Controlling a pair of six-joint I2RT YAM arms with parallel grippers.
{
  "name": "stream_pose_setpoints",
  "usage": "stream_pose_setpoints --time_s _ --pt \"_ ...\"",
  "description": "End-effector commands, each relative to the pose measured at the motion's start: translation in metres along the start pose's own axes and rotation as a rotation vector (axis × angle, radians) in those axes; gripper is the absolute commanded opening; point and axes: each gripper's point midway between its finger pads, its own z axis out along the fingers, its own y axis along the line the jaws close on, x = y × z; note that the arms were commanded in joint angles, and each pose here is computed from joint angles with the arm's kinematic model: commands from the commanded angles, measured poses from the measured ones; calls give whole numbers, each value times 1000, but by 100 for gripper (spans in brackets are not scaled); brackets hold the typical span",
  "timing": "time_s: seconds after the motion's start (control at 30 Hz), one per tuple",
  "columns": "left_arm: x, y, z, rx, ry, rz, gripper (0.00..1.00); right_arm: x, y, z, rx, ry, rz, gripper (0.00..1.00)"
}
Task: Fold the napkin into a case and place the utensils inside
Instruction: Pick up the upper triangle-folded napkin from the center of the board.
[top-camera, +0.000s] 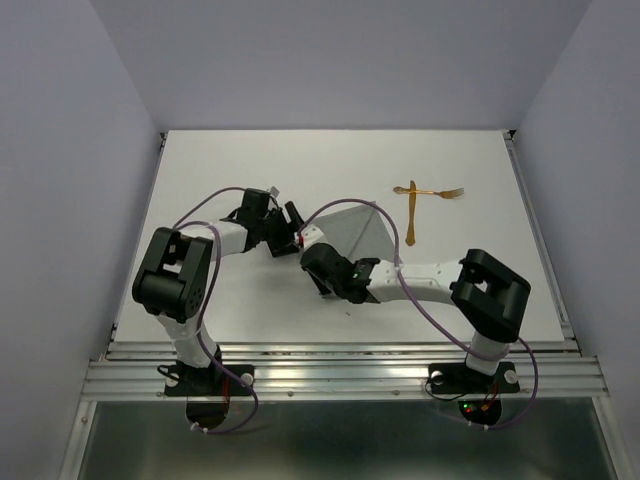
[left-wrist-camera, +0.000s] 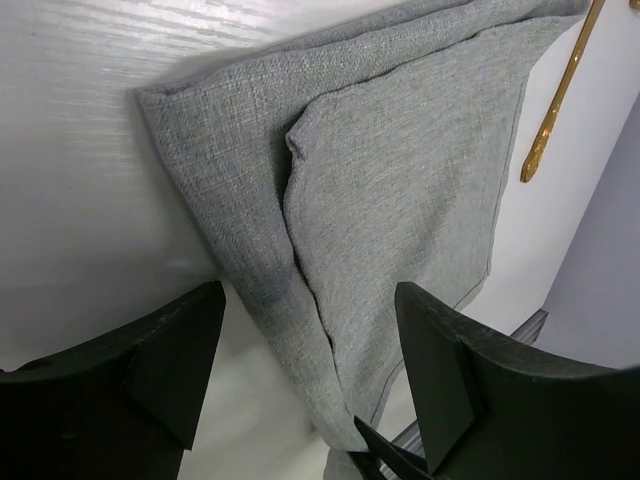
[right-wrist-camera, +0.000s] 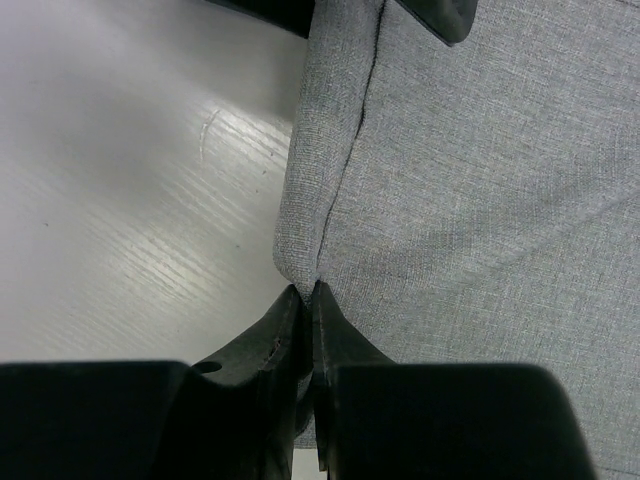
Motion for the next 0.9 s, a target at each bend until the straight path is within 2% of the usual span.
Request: stream_pose_setpoints --time_s 0.0,0.23,0.37,0.67,0.87 --pt "4 0 12 -9 13 -21 80 -28 0 -12 -16 -101 28 9" --pt "2 3 22 -19 0 -53 70 -26 -2 -14 -15 -103 29 9" --pt "-2 3 26 -26 -10 -60 58 -26 -3 -16 -16 -107 32 9" --pt "-4 8 30 -46 -19 -70 45 -22 -6 -19 -14 -108 29 9" --pt "-5 8 30 -49 -26 -71 28 -21 -6 -20 -19 -107 28 9"
